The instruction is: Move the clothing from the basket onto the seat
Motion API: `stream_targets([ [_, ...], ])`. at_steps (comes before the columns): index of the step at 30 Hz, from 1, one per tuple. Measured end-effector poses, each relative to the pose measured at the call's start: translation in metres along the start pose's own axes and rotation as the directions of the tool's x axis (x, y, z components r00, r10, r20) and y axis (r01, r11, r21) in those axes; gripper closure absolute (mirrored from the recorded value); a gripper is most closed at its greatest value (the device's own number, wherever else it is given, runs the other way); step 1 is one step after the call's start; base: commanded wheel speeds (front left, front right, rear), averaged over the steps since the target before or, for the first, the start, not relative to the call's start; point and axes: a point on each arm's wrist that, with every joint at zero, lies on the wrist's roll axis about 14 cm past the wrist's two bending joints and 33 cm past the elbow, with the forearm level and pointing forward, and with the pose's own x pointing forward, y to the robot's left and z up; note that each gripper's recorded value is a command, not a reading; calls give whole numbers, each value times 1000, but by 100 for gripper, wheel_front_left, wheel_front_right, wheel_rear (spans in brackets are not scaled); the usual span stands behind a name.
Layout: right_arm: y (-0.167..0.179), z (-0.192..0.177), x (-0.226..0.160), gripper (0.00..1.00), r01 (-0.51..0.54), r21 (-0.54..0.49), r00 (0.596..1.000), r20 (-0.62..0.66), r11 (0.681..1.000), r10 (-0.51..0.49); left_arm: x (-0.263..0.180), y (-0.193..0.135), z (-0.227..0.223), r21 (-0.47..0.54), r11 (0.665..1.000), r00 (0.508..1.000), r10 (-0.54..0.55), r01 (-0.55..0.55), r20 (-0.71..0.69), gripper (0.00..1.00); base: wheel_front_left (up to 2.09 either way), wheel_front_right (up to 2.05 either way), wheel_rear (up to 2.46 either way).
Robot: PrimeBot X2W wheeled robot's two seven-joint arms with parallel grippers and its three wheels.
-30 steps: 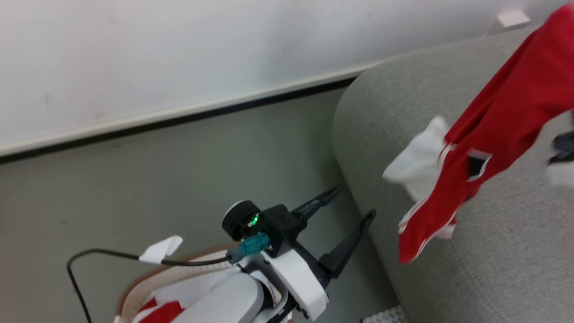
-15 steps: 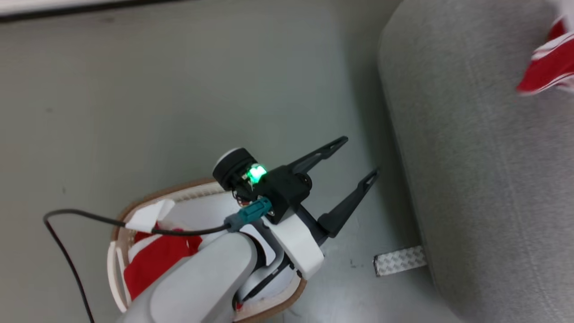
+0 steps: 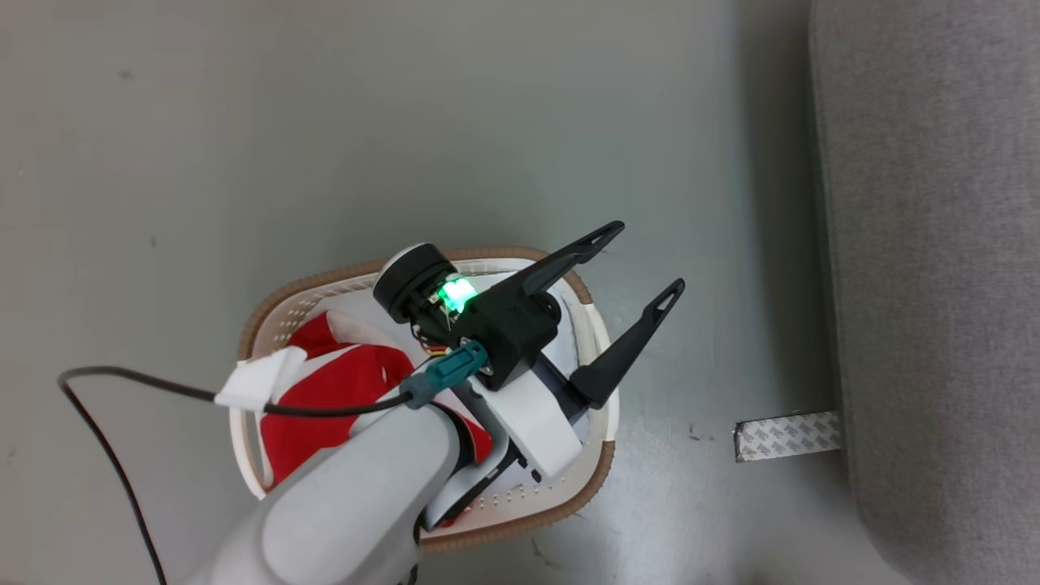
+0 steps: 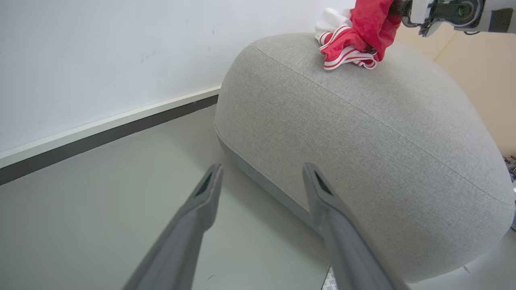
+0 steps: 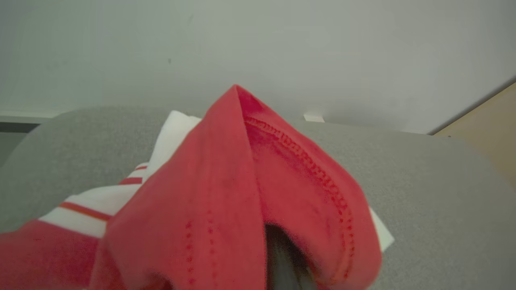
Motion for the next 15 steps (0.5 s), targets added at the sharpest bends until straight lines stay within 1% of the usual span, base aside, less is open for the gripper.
stream_targets([
  [3,14,-38,1,100,-40,-59,988,-151,997,31,-2,5,-2,-3,1000,1000,18,-18,1,0,0,0,0],
  [5,16,-46,1,100,-52,-75,980,-193,996,37,-3,6,-1,0,1000,1000,22,-22,4,0,0,0,0],
  [6,18,-49,0,93,-59,-78,976,-212,995,42,-4,6,1,3,1000,1000,23,-23,6,0,0,0,0],
  [7,20,-49,-1,66,-68,-81,975,-219,994,49,-4,7,3,7,1000,1000,27,-27,10,0,0,0,0],
  [8,21,-48,-2,28,-75,-84,975,-217,994,56,-4,7,4,12,999,999,30,-30,12,0,0,0,0],
  [9,22,-45,-3,0,-80,-86,975,-214,993,60,-4,8,7,17,999,999,32,-32,17,0,0,0,0],
  [15,18,-27,-19,0,-109,-134,977,-196,985,81,-7,4,24,41,998,998,44,-45,41,0,0,0,0],
])
